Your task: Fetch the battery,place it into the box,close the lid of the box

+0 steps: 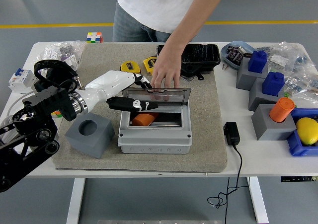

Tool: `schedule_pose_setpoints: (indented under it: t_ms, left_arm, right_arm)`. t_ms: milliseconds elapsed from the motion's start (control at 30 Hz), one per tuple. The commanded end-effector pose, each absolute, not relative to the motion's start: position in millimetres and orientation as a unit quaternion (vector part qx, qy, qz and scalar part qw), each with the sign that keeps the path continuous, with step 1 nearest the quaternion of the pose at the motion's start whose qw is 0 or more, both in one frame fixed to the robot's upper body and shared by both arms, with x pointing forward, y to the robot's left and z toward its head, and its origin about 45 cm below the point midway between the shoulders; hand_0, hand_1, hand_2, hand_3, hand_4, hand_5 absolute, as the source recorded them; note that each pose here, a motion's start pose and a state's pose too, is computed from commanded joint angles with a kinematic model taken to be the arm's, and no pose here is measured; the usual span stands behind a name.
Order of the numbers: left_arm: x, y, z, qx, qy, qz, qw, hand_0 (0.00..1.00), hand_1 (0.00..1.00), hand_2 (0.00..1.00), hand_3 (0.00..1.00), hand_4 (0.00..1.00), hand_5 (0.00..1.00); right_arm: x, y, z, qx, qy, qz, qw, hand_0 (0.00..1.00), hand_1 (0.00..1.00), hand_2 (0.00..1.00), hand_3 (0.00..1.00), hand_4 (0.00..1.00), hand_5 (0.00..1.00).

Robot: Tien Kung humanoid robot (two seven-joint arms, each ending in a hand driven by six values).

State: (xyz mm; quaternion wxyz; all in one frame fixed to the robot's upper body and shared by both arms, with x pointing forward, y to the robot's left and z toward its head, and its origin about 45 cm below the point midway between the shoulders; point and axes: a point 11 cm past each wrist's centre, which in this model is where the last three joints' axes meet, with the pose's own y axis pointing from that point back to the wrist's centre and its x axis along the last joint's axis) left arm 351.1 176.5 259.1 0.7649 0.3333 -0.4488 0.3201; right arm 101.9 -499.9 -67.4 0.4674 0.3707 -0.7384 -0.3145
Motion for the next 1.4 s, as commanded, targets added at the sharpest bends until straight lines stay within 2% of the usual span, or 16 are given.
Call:
schedule_pose_setpoints:
  t_ms: [1033,1167,1400]
  left_arm:
    - [318.4,173.4,226.9,0.358,-0.425,0.253,0.792,0.773,0.757,0.71,0.719,0.998,0.998]
    - [320.7,173.5,231.7,0.345,-0.432,0.266,0.79,0.777,0.757,0.709,0.719,0.998,0.998]
    - [338.8,180.5,255.9,0.317,-0.452,0.322,0.769,0.781,0.757,0.709,0.719,0.998,0.998]
  right_arm:
    - [102.5,-502.6,-65.8,0.368,-0.742,-0.314,0.465,0.815,0.797,0.773,0.827,0.998,0.998]
    - [103.5,-503.4,-65.2,0.367,-0.743,-0.314,0.464,0.815,0.796,0.773,0.826,0.998,0.998]
    - [105.2,-500.1,-66.5,0.37,-0.742,-0.315,0.463,0.814,0.796,0.773,0.825,0.998,0.998]
